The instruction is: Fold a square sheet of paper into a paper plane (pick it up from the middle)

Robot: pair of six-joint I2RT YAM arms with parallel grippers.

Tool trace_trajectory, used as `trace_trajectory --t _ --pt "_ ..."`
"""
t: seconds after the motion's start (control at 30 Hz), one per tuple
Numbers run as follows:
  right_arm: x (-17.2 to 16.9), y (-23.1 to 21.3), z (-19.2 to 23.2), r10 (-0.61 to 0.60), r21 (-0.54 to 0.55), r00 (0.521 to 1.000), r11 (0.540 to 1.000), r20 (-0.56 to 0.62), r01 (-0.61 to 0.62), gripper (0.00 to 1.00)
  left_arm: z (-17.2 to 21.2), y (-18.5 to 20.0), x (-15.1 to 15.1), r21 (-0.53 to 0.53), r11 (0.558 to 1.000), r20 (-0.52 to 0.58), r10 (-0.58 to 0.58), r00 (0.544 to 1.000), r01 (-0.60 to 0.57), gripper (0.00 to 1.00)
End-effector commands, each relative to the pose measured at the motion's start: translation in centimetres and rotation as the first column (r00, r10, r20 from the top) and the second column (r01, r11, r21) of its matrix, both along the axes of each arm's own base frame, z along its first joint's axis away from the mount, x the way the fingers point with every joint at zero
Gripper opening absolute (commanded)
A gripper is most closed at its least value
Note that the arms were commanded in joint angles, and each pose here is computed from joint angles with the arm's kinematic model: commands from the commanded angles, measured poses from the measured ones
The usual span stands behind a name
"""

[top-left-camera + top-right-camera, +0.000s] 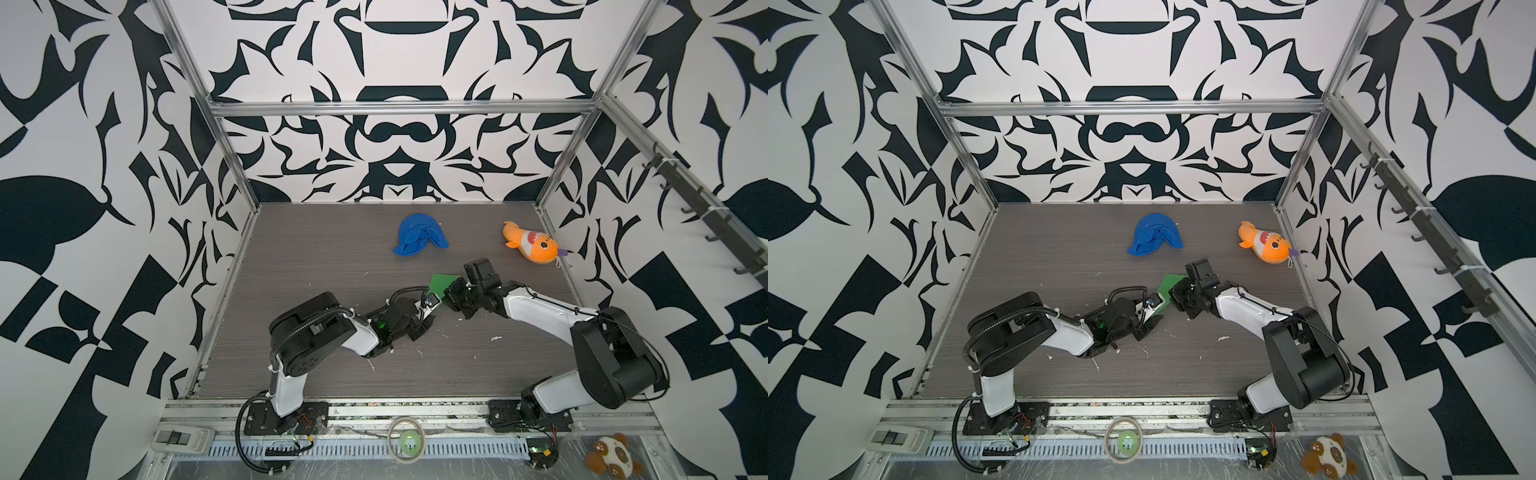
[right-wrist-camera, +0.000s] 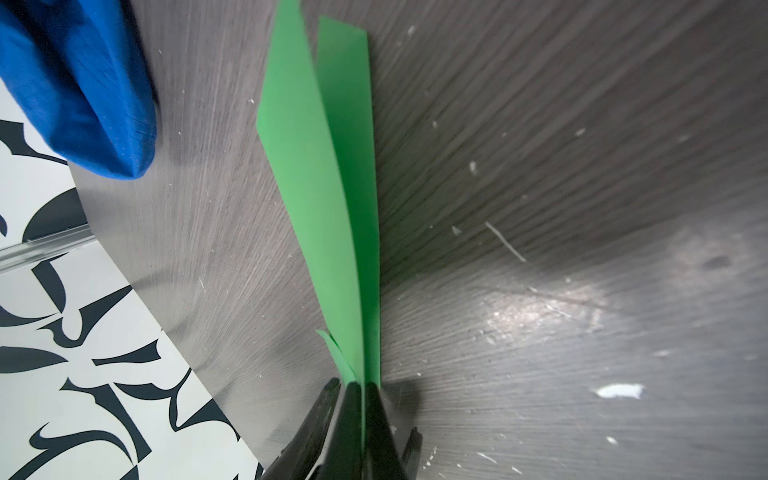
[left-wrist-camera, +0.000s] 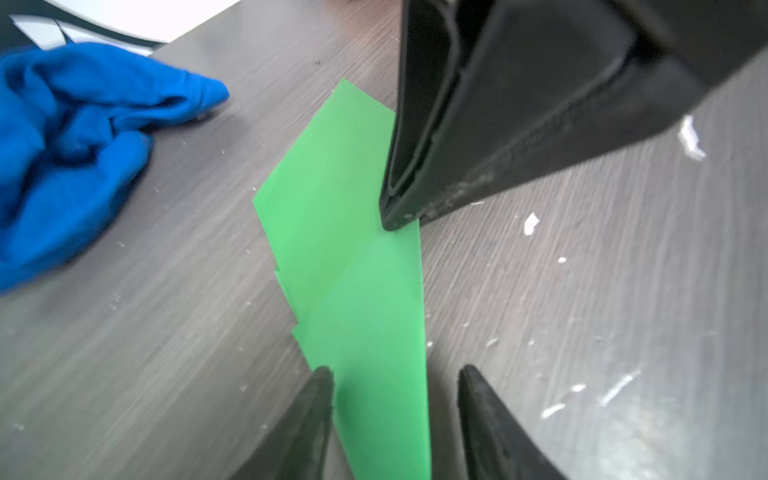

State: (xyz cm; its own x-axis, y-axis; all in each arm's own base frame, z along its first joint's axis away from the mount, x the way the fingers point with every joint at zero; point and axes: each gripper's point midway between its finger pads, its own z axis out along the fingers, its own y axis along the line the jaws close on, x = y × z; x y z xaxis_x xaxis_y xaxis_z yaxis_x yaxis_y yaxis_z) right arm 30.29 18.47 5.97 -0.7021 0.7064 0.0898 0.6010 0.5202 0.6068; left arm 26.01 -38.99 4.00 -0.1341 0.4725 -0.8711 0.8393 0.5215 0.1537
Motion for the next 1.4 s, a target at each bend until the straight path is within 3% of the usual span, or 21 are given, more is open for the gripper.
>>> trace_trajectory --t 0.0,0.3,0.5,0.67,0.93,1.17,1.37 --pt "0.5 0.2 1.1 -0.014 0.017 1.0 1.0 -0.002 0.014 0.0 1.1 -0.7 0.9 -0.031 0.999 0.062 0.012 0.998 -0.01 0.45" --pt "0.4 0.5 0.8 -0.006 0.028 1.0 1.0 -0.029 0.007 0.0 0.5 0.0 0.9 -0.038 0.999 0.053 0.039 0.998 -0.037 0.26" --pt "0.5 0.4 0.8 0.011 0.012 1.0 1.0 -0.027 -0.011 0.23 0.0 0.1 0.7 -0.034 0.999 0.026 0.039 0.999 -0.039 0.23" --pt "0.5 0.4 0.6 0.02 0.007 0.999 1.0 -0.03 -0.02 0.27 -0.5 0.2 0.3 -0.023 0.999 0.016 0.028 0.999 -0.027 0.24" --pt "0.6 0.4 0.2 0.047 -0.015 0.998 0.999 -0.038 -0.047 0.08 -0.1 0.2 -0.1 0.003 1.0 0.037 -0.016 0.999 0.016 0.29" --pt "0.5 0.4 0.1 0.059 -0.023 0.997 0.998 -0.044 -0.06 0.06 1.0 -0.1 -0.4 0.002 0.999 0.053 -0.046 0.998 0.046 0.39" --pt "0.5 0.4 0.0 0.065 -0.023 0.997 0.998 -0.047 -0.066 0.06 1.4 -0.4 -0.4 -0.003 0.999 0.062 -0.054 0.997 0.054 0.42"
